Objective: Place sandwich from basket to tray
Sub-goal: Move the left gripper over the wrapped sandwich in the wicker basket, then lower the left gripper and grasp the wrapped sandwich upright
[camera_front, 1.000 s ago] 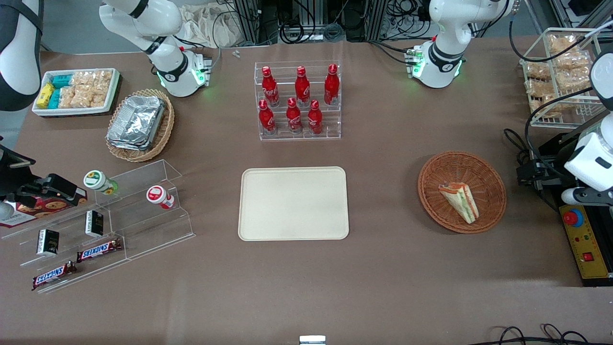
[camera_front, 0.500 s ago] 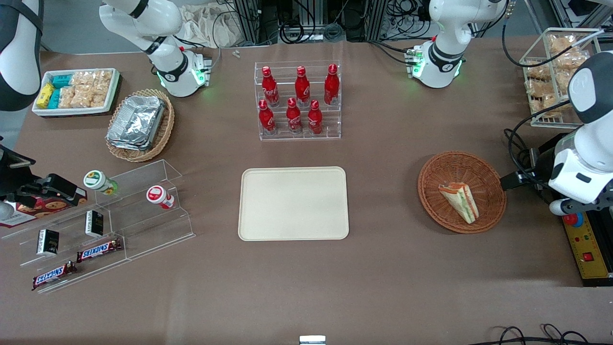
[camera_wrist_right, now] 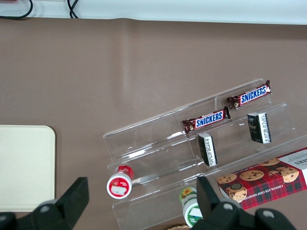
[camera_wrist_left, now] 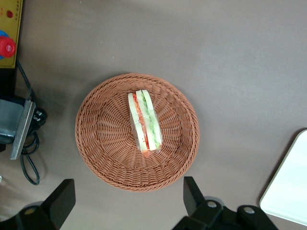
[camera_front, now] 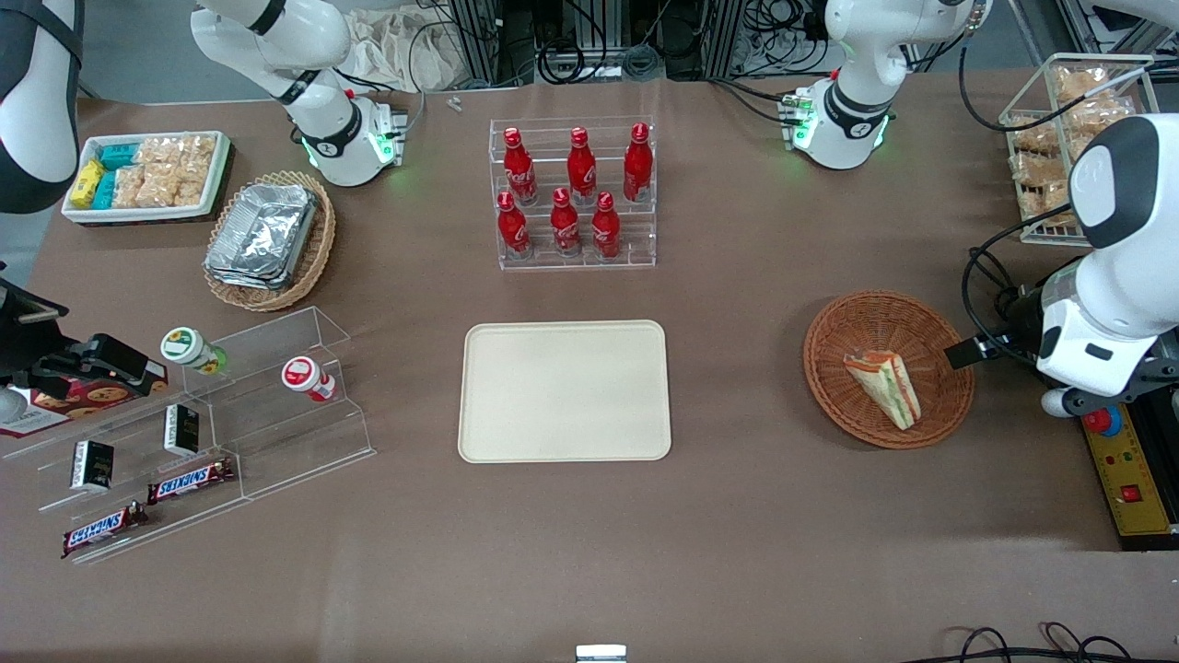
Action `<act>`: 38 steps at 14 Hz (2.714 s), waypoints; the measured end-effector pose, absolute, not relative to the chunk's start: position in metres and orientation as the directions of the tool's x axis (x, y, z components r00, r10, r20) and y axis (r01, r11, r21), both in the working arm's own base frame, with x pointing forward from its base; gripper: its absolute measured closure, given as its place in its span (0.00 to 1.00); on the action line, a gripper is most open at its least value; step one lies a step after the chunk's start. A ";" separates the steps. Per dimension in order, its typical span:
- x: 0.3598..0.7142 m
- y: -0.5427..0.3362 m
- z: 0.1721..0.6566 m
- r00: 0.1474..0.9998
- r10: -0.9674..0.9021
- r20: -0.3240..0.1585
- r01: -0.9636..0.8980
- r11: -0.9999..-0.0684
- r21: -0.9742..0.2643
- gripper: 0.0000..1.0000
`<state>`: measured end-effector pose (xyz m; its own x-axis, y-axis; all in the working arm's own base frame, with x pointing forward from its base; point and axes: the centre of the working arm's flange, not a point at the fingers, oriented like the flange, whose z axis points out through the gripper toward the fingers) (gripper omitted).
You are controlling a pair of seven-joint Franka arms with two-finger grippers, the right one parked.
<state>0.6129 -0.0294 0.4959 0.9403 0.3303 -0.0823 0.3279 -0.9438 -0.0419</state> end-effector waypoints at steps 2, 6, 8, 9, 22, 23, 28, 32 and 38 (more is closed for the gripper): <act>0.612 -0.030 0.487 0.933 0.349 -0.086 0.346 -0.937 -0.046 0.00; 0.610 -0.039 0.464 0.879 0.471 -0.070 0.469 -0.882 -0.052 0.00; 0.607 -0.052 0.443 0.843 0.535 -0.054 0.533 -0.845 -0.050 0.00; 0.606 -0.055 0.431 0.822 0.567 -0.044 0.566 -0.823 -0.046 0.00; 0.560 -0.036 0.283 0.741 0.671 -0.023 0.670 -0.742 -0.025 0.00; 0.559 -0.033 0.278 0.738 0.674 -0.025 0.674 -0.738 -0.027 0.00; 0.560 -0.032 0.257 0.744 0.667 -0.023 0.667 -0.745 -0.032 0.04; 0.560 -0.035 0.248 0.755 0.655 -0.019 0.655 -0.755 -0.039 0.49; 0.577 -0.041 0.278 0.764 0.645 -0.019 0.643 -0.763 -0.058 0.71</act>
